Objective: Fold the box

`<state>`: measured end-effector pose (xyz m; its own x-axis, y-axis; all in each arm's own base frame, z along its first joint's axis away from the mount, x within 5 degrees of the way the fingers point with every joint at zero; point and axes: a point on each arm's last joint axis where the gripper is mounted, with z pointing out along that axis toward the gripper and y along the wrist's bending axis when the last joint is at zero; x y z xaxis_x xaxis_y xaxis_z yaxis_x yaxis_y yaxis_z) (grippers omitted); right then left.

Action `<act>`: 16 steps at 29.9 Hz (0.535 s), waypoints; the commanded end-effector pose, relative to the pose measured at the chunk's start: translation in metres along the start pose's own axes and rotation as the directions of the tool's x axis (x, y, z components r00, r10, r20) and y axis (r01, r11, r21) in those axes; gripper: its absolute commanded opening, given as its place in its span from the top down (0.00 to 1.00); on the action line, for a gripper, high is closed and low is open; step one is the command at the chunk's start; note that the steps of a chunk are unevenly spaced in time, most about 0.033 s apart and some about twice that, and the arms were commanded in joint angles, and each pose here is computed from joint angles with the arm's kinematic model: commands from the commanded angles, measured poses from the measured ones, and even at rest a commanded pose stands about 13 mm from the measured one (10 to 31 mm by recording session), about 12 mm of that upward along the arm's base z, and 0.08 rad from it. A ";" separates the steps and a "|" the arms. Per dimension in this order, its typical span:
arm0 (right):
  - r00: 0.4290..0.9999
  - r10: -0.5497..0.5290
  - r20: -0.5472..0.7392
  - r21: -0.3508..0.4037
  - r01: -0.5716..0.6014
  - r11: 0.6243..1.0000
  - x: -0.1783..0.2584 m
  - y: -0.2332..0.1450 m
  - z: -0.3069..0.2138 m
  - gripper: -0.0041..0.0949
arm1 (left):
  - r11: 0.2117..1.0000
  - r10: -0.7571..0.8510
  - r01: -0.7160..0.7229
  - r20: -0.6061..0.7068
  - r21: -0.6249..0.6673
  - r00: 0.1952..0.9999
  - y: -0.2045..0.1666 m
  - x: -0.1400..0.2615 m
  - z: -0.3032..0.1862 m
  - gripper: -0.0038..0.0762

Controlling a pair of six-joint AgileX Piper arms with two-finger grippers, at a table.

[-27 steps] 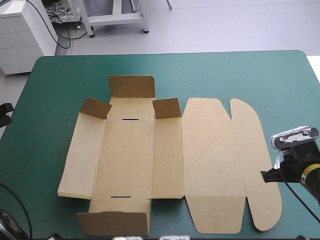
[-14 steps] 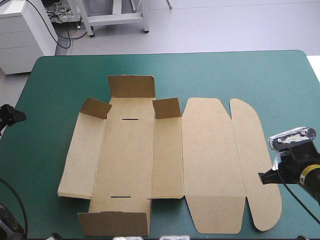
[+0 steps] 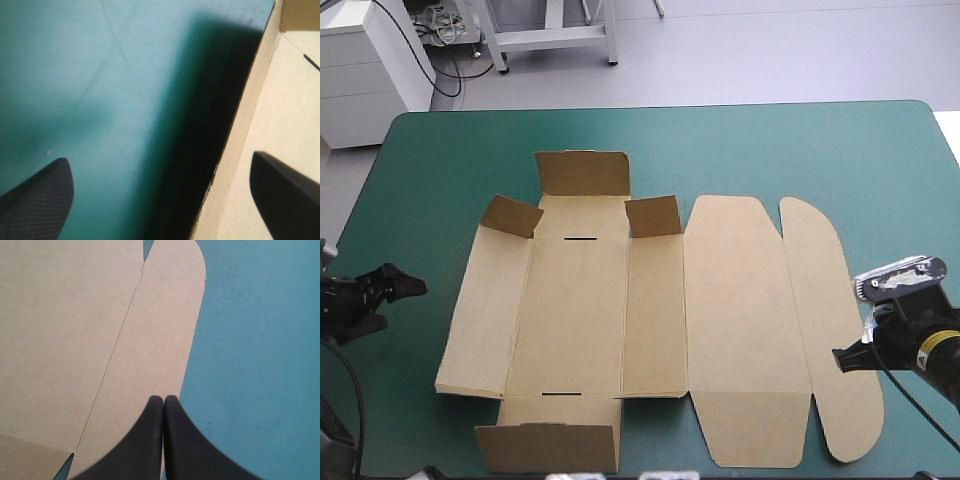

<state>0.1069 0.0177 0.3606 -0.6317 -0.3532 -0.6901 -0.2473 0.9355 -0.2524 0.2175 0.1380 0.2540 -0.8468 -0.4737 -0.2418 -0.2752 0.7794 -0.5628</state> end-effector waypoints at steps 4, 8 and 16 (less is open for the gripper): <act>0.998 -0.024 0.062 0.012 0.023 1.000 -0.006 -0.001 0.000 0.98 | 0.991 0.009 -0.004 -0.039 0.137 0.999 -0.010 0.018 0.011 0.11; 0.998 -0.028 0.059 0.009 0.027 1.000 -0.004 0.000 0.002 0.98 | 0.989 0.034 -0.024 -0.069 0.144 0.997 -0.015 0.020 0.017 0.11; 0.998 -0.028 0.060 0.009 0.027 1.000 -0.004 0.000 0.002 0.98 | 0.952 0.276 -0.236 -0.212 0.197 0.937 -0.058 0.030 0.049 0.11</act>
<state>0.1083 0.0191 0.3509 -0.6409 -0.3702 -0.6724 -0.2664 0.9288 -0.2574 0.2279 0.0814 0.2278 -0.9484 -0.2448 -0.2016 -0.0830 0.8052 -0.5871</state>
